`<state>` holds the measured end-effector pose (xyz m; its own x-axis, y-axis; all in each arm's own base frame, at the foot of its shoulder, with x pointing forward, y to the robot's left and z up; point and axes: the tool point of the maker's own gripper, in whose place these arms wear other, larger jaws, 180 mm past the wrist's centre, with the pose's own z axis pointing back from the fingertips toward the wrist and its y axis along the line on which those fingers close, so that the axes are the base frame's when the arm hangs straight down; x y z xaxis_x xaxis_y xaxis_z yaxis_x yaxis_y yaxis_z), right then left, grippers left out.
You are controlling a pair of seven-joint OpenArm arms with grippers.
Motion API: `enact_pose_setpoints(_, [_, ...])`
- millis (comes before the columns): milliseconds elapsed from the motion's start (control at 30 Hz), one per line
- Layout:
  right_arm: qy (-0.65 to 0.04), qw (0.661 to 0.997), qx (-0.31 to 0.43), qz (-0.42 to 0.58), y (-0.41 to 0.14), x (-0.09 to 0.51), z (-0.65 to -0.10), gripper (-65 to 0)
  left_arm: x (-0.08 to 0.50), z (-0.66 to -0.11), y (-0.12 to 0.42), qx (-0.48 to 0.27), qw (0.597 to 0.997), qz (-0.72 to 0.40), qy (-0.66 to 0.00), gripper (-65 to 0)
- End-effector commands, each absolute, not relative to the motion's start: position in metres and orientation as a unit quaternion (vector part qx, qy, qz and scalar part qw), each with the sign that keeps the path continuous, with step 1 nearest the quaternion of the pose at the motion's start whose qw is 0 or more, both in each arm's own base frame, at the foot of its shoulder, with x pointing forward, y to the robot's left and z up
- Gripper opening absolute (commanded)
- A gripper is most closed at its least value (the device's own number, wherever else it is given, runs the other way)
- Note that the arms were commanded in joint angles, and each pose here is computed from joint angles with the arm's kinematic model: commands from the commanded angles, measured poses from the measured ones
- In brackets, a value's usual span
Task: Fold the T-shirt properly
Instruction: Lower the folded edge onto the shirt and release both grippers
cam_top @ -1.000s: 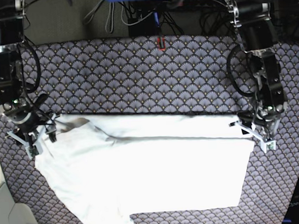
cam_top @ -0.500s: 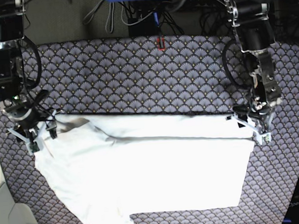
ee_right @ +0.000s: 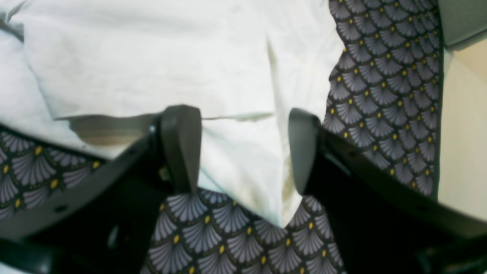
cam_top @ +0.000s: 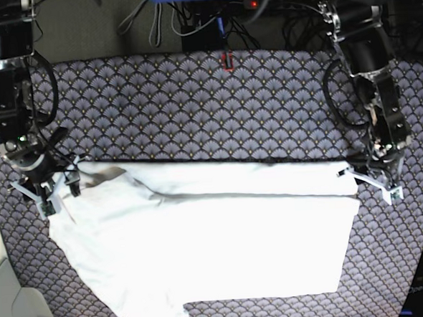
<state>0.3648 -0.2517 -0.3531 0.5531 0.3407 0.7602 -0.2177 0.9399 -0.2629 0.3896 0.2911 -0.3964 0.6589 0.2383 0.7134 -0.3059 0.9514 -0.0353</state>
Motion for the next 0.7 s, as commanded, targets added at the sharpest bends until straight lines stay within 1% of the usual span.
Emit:
enact_pose_setpoints(0, [-0.468,0.865,-0.079,0.16,-0.258,0.374,-0.335,-28.0,0.401,-0.381,0.294,0.045,0.899,0.147,-0.41,-38.4])
enact_pose_setpoints(300, [-0.468,0.865,-0.079,0.16,-0.258,0.374,-0.335,-28.0,0.404,-0.379,0.291,0.042,0.898,0.148,-0.412,-38.4])
enact_pose_setpoints(567, [-0.468,0.865,-0.08,0.161,-0.258,0.374,-0.335,-28.0,0.399,-0.409,0.286,0.025,0.913,0.159,-0.374,-38.4])
enact_pose_setpoints(667, [-0.47,0.865,-0.082,0.157,-0.261,0.375,-0.334,-28.0,0.404,-0.405,0.288,0.03,0.905,0.158,-0.394,-38.4])
